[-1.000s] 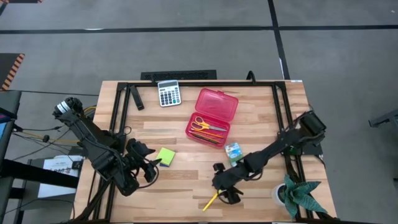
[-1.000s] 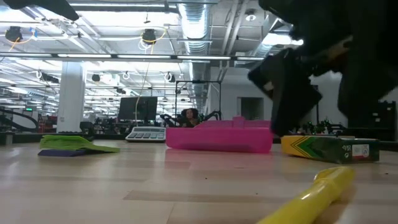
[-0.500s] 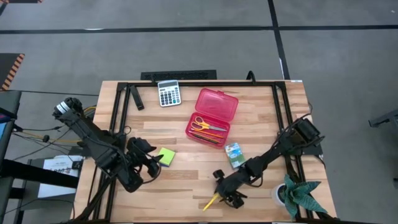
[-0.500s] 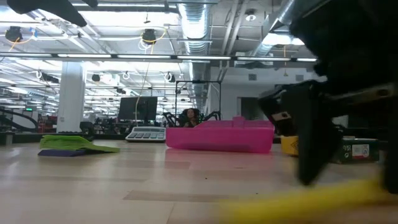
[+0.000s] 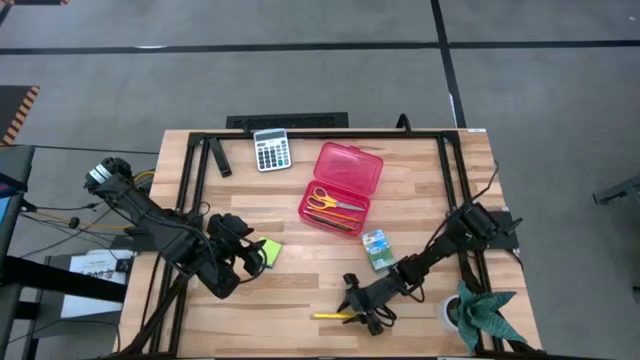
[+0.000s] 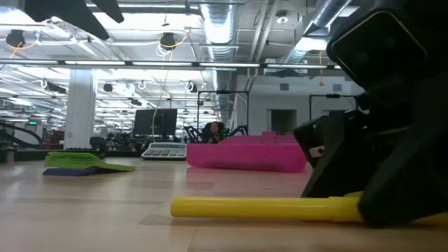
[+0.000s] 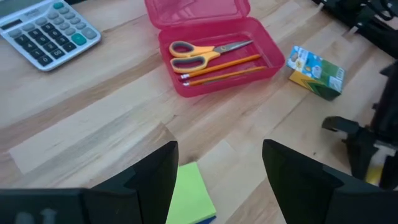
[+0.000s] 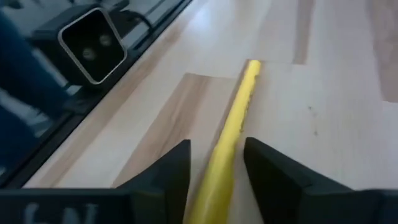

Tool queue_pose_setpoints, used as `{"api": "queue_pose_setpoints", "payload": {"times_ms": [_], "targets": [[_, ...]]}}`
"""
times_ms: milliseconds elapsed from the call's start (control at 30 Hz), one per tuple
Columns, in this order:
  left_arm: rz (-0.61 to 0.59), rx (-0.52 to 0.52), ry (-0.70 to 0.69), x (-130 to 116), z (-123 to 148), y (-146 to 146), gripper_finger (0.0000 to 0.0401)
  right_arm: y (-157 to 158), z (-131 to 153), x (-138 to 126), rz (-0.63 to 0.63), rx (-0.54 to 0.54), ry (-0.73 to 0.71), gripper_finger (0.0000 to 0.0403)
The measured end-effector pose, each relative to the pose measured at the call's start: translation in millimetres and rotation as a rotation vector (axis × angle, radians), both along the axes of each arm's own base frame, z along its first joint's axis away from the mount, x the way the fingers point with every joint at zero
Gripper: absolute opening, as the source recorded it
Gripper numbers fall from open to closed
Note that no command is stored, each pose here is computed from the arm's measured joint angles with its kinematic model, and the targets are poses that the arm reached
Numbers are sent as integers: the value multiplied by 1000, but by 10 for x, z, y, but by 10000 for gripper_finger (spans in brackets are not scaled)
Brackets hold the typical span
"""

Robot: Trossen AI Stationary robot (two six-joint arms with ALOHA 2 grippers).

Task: Pack school essentials
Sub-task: Put the yellow pen into the supply box

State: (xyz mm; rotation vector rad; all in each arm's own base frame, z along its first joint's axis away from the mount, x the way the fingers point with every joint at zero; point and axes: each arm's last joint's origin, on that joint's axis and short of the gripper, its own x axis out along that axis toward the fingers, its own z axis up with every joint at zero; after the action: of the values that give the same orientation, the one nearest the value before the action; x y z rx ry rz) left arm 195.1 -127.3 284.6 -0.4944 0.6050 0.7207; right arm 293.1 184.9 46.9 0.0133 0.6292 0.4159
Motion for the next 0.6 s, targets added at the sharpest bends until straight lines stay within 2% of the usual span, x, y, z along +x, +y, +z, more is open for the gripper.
{"api": "queue_pose_setpoints", "payload": {"times_ms": [100,267,433,600], "targets": [[-1,12,9,15,0,23,228,36,-3,-23,-58,-4,-13,167],[-19,28,26,20,-1,31,229,34,44,-43,-80,-17,11,113],[-29,32,34,19,-2,30,229,14,73,-35,-119,22,32,61],[-29,32,34,19,-2,29,228,-5,90,-19,-154,74,43,38]]}}
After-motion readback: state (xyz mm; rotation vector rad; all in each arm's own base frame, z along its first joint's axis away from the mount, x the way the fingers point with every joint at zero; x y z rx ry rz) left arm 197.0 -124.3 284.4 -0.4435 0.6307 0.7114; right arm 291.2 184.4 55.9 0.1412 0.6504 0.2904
